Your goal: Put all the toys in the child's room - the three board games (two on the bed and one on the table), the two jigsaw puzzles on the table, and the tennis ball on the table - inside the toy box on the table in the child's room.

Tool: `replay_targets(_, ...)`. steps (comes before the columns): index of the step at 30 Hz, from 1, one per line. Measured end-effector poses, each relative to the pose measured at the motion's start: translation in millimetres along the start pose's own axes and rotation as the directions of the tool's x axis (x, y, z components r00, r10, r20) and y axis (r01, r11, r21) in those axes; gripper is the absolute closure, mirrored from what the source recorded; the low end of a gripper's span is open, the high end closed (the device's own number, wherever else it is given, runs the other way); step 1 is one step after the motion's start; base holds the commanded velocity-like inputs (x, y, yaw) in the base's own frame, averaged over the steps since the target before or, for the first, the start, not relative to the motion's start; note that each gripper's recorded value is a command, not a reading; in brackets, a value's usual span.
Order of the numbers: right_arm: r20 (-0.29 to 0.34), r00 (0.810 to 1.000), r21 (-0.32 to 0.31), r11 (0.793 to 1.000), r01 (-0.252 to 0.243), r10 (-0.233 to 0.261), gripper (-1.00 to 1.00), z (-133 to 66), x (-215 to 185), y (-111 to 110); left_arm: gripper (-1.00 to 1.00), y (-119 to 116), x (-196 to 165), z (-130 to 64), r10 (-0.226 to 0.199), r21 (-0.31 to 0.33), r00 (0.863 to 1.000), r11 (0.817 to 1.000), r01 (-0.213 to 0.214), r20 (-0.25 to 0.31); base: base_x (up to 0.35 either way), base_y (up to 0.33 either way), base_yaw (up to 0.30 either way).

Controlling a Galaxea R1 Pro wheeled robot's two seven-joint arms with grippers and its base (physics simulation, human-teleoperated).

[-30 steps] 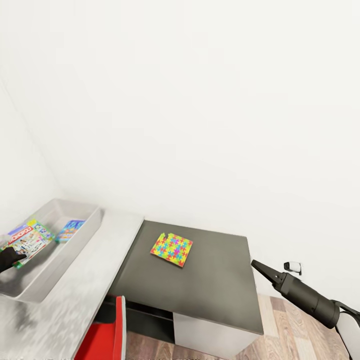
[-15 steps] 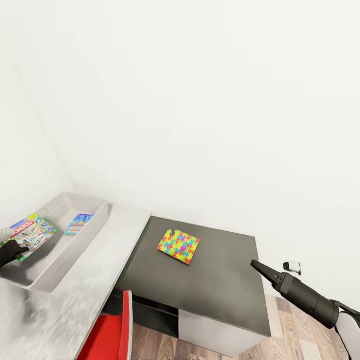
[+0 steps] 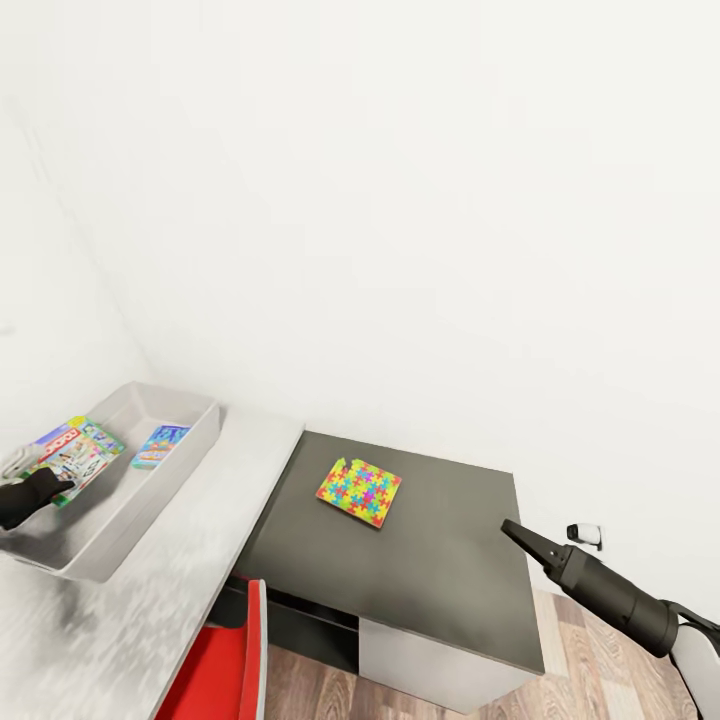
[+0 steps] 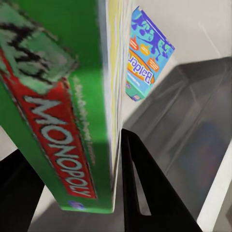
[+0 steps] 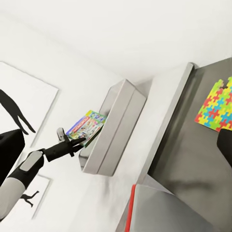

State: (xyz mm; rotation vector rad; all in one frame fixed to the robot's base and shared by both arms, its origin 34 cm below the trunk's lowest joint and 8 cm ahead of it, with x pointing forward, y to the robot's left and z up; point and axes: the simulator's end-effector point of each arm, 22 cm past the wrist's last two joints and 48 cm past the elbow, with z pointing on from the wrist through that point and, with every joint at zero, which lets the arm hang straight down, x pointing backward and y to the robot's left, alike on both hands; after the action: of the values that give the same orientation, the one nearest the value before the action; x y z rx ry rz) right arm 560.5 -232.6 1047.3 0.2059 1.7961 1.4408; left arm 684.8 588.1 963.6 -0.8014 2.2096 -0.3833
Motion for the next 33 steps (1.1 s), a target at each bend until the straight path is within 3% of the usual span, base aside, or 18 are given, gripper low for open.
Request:
replay_targets(17,-0.006,1.0,0.012,1.0,-0.012,0.013,-1.0,0.3,3,-8,1.0,2,15,14.1,0.002,-0.021,1.0,1.0,-0.002,-0.018,0.0,0.0,-0.001)
replay_targets(33,-0.013,0.999,0.026,0.999,-0.033,0.033,-1.0,1.0,8,-18,1.0,19,26,26.6,0.007,-0.087,1.0,0.996,-0.009,-0.025,0.0,0.0,0.0)
